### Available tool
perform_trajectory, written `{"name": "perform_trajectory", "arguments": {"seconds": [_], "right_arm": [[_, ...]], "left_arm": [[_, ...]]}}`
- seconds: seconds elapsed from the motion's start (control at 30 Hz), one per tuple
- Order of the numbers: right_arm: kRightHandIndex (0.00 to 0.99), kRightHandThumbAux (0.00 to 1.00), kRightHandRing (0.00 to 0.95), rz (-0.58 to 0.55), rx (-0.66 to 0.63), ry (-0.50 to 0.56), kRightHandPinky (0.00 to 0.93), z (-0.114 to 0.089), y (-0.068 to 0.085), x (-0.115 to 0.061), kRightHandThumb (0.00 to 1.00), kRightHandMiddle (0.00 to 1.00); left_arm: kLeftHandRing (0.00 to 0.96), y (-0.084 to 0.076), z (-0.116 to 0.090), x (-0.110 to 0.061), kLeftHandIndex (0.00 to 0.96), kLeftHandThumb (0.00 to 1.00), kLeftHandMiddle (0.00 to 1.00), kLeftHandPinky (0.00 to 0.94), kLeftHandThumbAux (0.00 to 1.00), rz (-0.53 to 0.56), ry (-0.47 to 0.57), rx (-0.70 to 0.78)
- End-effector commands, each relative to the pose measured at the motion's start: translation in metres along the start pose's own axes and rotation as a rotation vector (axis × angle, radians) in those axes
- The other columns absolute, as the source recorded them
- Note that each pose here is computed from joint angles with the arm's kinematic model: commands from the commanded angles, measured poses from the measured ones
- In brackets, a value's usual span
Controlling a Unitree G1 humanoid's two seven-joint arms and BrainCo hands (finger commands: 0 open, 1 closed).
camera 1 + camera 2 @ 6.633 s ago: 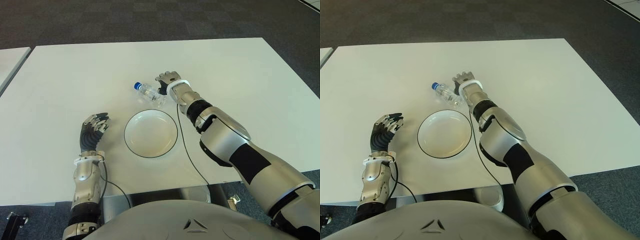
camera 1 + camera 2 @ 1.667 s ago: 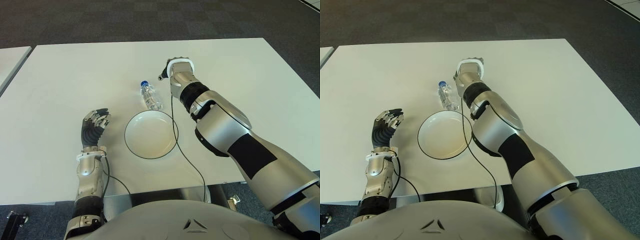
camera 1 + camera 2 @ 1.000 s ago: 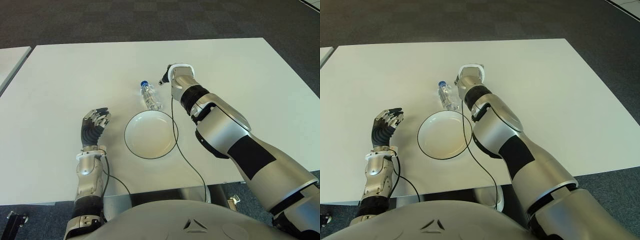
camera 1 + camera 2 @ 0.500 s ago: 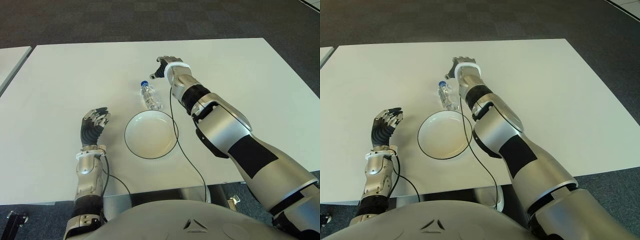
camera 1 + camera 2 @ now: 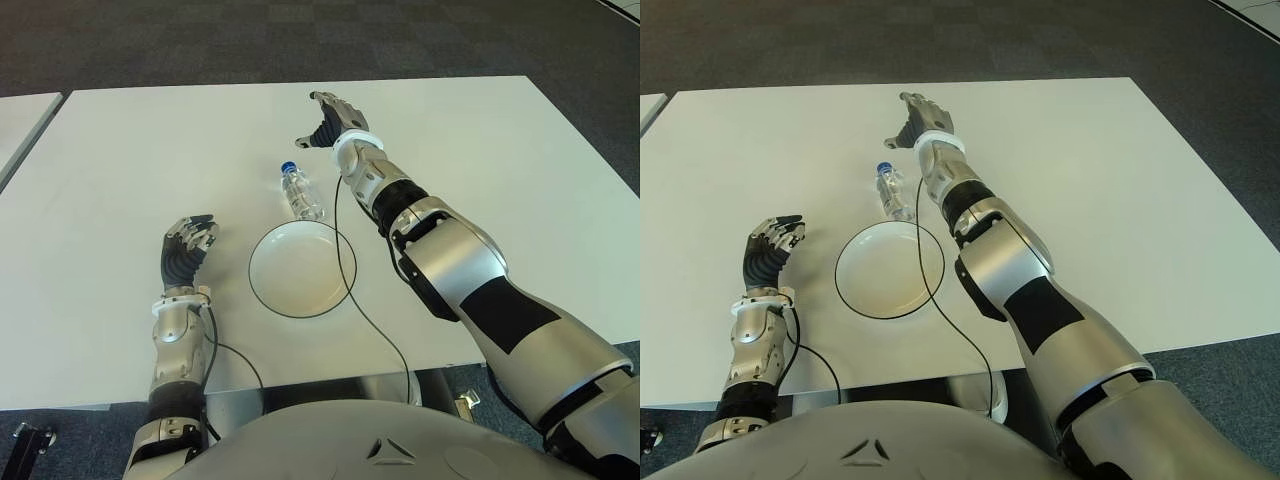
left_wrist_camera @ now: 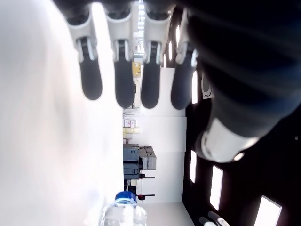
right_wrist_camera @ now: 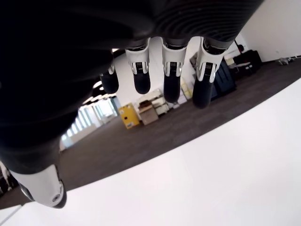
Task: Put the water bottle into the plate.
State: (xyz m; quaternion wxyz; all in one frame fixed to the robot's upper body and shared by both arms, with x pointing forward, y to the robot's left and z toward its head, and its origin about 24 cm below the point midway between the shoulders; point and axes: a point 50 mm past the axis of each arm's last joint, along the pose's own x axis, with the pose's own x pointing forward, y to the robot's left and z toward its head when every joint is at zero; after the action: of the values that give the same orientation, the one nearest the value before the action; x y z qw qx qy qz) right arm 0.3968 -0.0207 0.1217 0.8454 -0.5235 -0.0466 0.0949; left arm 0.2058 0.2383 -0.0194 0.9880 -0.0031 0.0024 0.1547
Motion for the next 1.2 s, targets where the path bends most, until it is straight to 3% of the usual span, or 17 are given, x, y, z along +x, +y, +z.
{"name": "perform_trajectory", "arguments": {"seconds": [0.03, 0.3, 0.53, 0.87, 1.2], "right_arm": [[0.065, 0.727, 0.151, -0.022, 0.045, -0.034, 0.239, -0.011, 0.008, -0.005, 0.215, 0.134], [0.112, 0.765, 0.185, -0.044, 0.034, -0.078, 0.253, -0.012, 0.009, -0.006, 0.237, 0.169], [0.096, 0.744, 0.176, -0.042, 0.036, -0.104, 0.235, 0.001, 0.000, -0.002, 0.217, 0.154], [0.020, 0.649, 0.092, 0.031, 0.086, -0.114, 0.158, 0.020, -0.005, 0.002, 0.118, 0.063], [0.000, 0.498, 0.010, 0.110, 0.109, -0.123, 0.105, 0.041, -0.008, 0.003, 0.182, 0.001]], "left_arm": [[0.341, 0.000, -0.004, 0.001, 0.411, 0.700, 0.342, 0.375, 0.722, -0.007, 0.015, 0.013], [0.343, -0.001, -0.006, 0.001, 0.410, 0.696, 0.335, 0.379, 0.723, -0.018, 0.010, 0.016], [0.336, -0.004, -0.001, 0.003, 0.409, 0.694, 0.325, 0.376, 0.723, -0.033, -0.007, -0.002], [0.322, -0.006, 0.003, 0.000, 0.409, 0.696, 0.325, 0.353, 0.723, -0.038, -0.023, -0.001], [0.313, -0.007, 0.004, -0.004, 0.410, 0.699, 0.317, 0.353, 0.723, -0.041, -0.028, 0.008]]}}
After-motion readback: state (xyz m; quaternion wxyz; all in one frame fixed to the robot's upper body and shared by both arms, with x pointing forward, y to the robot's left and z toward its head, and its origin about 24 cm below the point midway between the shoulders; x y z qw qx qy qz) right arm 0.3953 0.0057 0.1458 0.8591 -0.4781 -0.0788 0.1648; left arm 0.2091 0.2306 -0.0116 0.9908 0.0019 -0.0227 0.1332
